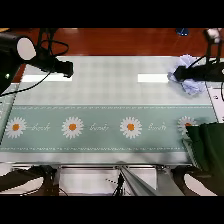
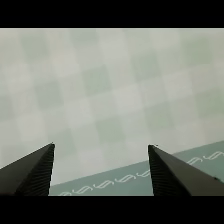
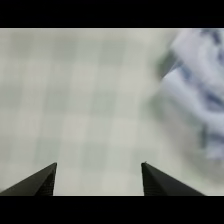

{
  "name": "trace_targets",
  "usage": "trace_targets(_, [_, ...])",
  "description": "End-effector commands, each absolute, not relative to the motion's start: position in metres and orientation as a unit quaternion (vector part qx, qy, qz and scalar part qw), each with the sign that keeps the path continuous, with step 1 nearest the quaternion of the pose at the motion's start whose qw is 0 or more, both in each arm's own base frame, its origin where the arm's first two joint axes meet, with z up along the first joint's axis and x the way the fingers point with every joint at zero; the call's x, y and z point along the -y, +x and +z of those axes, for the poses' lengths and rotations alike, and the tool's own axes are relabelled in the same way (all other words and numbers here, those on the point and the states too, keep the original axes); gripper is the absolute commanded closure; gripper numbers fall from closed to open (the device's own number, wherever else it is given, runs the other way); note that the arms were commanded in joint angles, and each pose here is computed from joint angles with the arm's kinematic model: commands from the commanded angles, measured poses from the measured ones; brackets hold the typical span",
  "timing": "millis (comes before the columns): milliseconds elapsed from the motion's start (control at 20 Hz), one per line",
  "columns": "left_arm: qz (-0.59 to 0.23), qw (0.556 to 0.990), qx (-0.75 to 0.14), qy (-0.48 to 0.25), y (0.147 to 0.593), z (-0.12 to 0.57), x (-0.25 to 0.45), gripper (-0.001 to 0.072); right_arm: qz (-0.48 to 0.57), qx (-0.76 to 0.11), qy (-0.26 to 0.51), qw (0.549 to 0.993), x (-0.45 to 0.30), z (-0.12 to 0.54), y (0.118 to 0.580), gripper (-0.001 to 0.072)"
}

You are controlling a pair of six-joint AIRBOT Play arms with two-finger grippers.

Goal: Fold the shirts.

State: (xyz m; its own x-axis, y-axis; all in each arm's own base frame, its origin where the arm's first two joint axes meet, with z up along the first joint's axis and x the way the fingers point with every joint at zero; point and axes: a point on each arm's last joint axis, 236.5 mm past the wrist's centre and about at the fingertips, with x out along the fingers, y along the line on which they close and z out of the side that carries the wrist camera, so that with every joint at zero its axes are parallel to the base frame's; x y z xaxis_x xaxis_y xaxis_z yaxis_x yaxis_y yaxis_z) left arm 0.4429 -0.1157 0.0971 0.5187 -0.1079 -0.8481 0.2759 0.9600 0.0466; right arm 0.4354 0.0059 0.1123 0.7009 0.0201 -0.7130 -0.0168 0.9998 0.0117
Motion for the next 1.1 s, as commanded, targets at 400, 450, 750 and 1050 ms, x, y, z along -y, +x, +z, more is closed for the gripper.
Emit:
trace_targets(400, [-0.112, 0.865, -0.481, 0.089, 0.452, 0.083, 0.119, -0.0007, -0.222, -0.336, 0.187, 0.896, 0.176, 0.03, 0.488, 0.0107])
trace_targets(450, [-0.111, 0.861, -0.489, 0.09, 0.448, 0.081, 0.118, -0.0007, -0.229, -0.343, 0.194, 0.89, 0.183, 0.018, 0.486, 0.0107])
trace_targets(750, [-0.133, 0.842, -0.52, 0.06, 0.431, 0.074, 0.131, -0.0006, -0.238, -0.329, 0.227, 0.885, 0.199, -0.02, 0.502, 0.0107])
trace_targets(1050, [-0.144, 0.84, -0.522, 0.043, 0.429, 0.075, 0.14, -0.0006, -0.241, -0.308, 0.314, 0.865, 0.191, -0.062, 0.522, 0.0112])
